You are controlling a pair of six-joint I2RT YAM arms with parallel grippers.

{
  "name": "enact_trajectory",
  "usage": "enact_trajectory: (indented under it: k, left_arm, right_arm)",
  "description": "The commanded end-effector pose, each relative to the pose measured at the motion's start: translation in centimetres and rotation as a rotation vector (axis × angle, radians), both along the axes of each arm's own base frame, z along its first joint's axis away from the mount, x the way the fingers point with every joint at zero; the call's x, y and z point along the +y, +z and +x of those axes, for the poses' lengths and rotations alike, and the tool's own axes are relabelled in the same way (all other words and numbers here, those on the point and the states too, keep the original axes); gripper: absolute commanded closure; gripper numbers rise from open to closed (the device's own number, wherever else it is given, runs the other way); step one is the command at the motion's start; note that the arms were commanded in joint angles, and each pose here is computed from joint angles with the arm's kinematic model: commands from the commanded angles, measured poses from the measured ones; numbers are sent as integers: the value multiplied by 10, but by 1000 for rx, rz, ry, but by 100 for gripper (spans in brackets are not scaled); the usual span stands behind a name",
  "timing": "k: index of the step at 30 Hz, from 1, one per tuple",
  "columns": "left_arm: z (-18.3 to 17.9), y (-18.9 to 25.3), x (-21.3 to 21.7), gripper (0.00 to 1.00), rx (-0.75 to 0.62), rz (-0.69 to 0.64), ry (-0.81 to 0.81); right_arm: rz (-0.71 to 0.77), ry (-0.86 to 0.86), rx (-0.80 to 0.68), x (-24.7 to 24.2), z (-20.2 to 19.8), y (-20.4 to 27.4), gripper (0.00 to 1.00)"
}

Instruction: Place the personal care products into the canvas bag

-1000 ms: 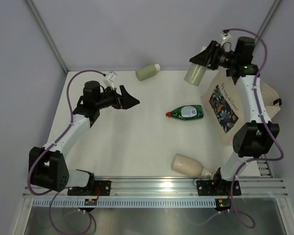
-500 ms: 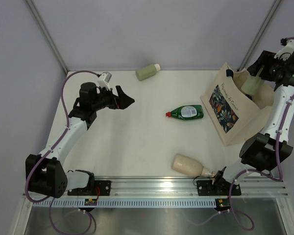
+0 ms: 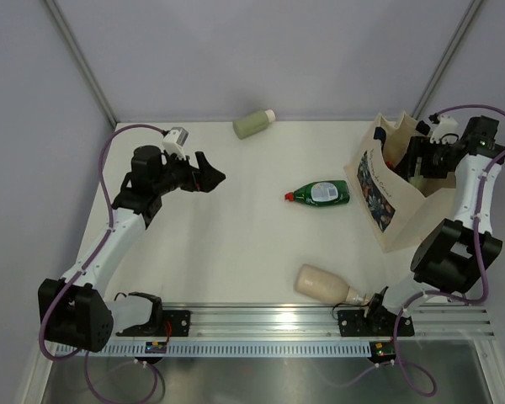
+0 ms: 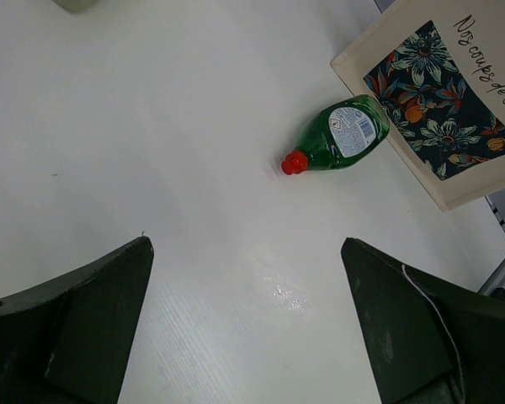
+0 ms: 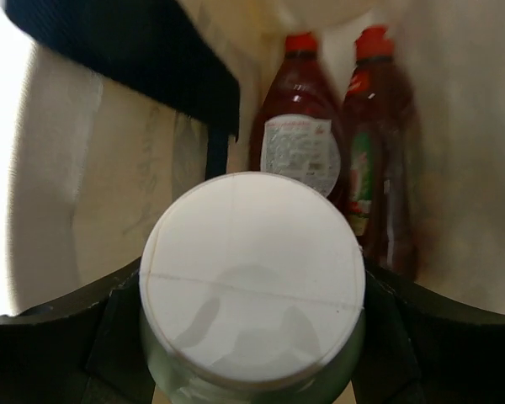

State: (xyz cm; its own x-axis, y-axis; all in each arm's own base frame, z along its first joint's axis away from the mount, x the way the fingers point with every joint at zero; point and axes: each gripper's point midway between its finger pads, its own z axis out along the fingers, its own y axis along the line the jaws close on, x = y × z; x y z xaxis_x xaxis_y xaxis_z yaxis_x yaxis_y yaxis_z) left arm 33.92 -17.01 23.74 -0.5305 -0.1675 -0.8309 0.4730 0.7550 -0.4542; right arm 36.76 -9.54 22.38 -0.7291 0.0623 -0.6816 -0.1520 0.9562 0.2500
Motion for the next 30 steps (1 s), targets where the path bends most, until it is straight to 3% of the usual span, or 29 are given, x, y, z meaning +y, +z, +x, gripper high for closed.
enact_trajectory:
  k: [1, 4, 5, 7, 9, 13, 19, 24, 28, 30]
  left_arm:
    - [3, 8, 5, 1, -60, 14, 14]
    - [3, 8, 4, 1, -56, 13, 10]
    - [4, 7, 4, 1, -56, 12, 10]
    - [3, 7, 4, 1, -52, 13, 8]
    - [3, 8, 5, 1, -55, 15, 10]
    - [1, 5, 6, 1, -46, 23, 11]
    - [3, 11, 9, 1, -62, 24, 26]
    - [0, 16, 14, 1, -74, 54, 42]
    - [-1, 22, 22, 1, -88, 77, 68]
    - [-1, 25, 25, 1, -96, 84, 78]
  right_arm:
    - [-26, 122, -48, 32, -13, -1, 96]
    - [-64, 102, 5, 39, -17, -28, 87]
    - [-92, 98, 3, 41, -12, -31, 71]
    - [-144, 64, 23, 35, -14, -36, 57]
    - [-206, 37, 14, 26, -11, -31, 27]
    - [-375, 22, -88, 2, -1, 21, 2]
    - [-467, -29, -230, -12, 13, 96, 1]
    - [-463, 1, -303, -3, 12, 126, 0]
    - [-371, 359, -400, 64, -12, 137, 1]
    - [-329, 608, -354, 112, -41, 118, 1]
